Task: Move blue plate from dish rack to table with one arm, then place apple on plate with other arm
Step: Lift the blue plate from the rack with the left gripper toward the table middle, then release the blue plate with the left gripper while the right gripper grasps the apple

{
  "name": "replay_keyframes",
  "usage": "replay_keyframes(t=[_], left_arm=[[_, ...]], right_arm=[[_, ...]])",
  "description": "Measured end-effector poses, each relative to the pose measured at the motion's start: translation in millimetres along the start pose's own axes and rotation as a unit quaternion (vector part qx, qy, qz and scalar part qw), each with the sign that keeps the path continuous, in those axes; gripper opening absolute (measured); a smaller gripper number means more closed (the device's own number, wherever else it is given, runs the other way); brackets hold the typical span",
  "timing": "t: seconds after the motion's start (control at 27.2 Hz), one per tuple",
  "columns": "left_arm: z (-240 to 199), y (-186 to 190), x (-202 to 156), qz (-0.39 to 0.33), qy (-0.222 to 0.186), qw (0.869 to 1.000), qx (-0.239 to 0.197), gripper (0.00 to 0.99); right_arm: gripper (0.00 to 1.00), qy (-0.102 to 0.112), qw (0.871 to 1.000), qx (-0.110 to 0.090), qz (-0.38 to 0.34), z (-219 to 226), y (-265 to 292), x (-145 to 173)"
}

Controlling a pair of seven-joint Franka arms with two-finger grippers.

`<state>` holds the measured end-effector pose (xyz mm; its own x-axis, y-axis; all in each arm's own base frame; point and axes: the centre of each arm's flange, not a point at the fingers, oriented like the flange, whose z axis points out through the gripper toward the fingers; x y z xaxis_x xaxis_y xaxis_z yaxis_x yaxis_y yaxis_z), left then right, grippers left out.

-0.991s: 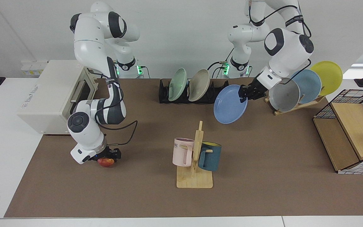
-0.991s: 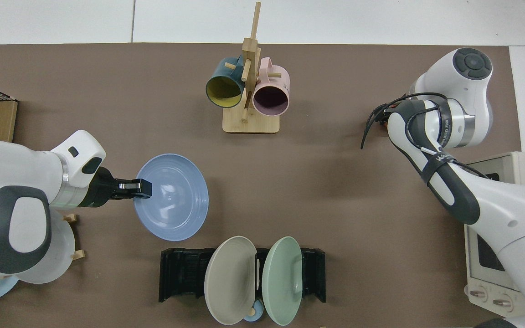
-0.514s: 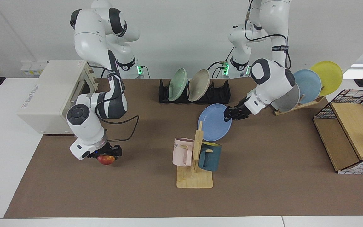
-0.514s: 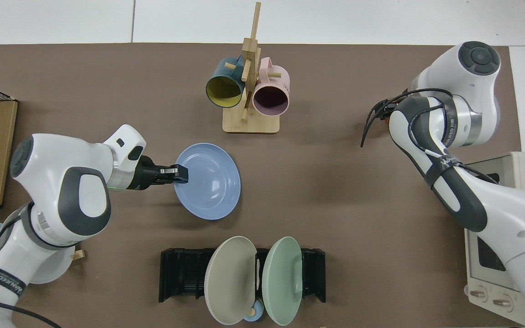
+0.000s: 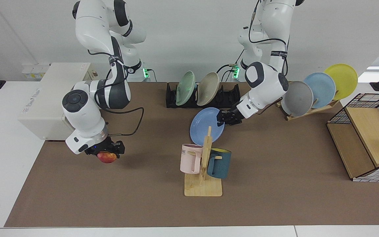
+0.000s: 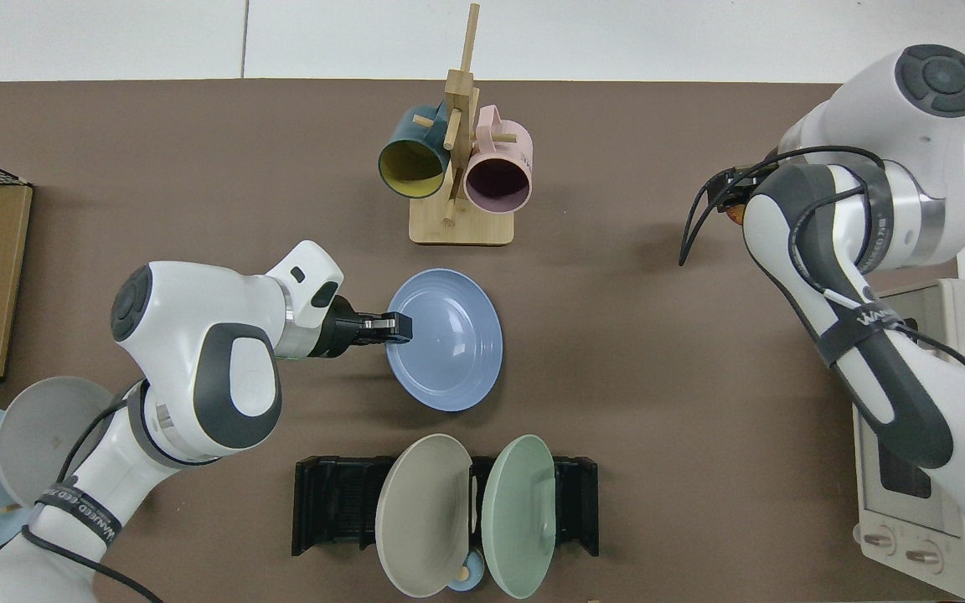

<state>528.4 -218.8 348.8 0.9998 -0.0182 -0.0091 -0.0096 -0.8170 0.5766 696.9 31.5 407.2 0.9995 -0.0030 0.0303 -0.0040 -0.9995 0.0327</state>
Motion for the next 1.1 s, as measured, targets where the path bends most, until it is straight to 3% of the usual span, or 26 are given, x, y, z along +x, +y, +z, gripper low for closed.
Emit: replay_keyframes(t=[0.18, 0.29, 0.4, 0.51, 0.7, 0.88, 1.1], left_arm=[[13.3, 20.0, -6.7, 0.012, 0.008, 1.000, 0.000, 0.172], [15.2, 23.1, -8.1, 0.012, 0.008, 1.000, 0.001, 0.388], [15.0, 22.8, -7.8, 0.011, 0.009, 1.000, 0.001, 0.520], [14.8, 22.6, -7.6, 0.011, 0.009, 1.000, 0.001, 0.753], [14.7, 22.5, -7.5, 0.007, 0.009, 1.000, 0.002, 0.987], [5.9, 18.4, -3.9, 0.007, 0.010, 1.000, 0.018, 0.987], [-53.2, 3.7, 4.1, 0.034, -0.019, 0.995, 0.089, 0.987]], right_arm=[[0.78, -0.009, 1.000, -0.002, 0.014, -49.5, 2.3, -17.7], [0.78, -0.008, 1.000, -0.003, 0.020, -78.7, 2.6, -28.7], [0.78, -0.011, 1.000, -0.004, 0.020, -98.5, 3.4, -39.3], [0.78, -0.013, 1.000, -0.005, 0.021, -109.7, 4.3, -50.2], [0.78, -0.021, 0.999, -0.006, 0.024, -111.9, 1.2, -68.2], [0.78, -0.026, 0.999, -0.005, 0.036, -110.9, -16.9, -77.4], [0.78, -0.024, 0.999, -0.004, 0.048, -111.3, -52.5, -81.9]])
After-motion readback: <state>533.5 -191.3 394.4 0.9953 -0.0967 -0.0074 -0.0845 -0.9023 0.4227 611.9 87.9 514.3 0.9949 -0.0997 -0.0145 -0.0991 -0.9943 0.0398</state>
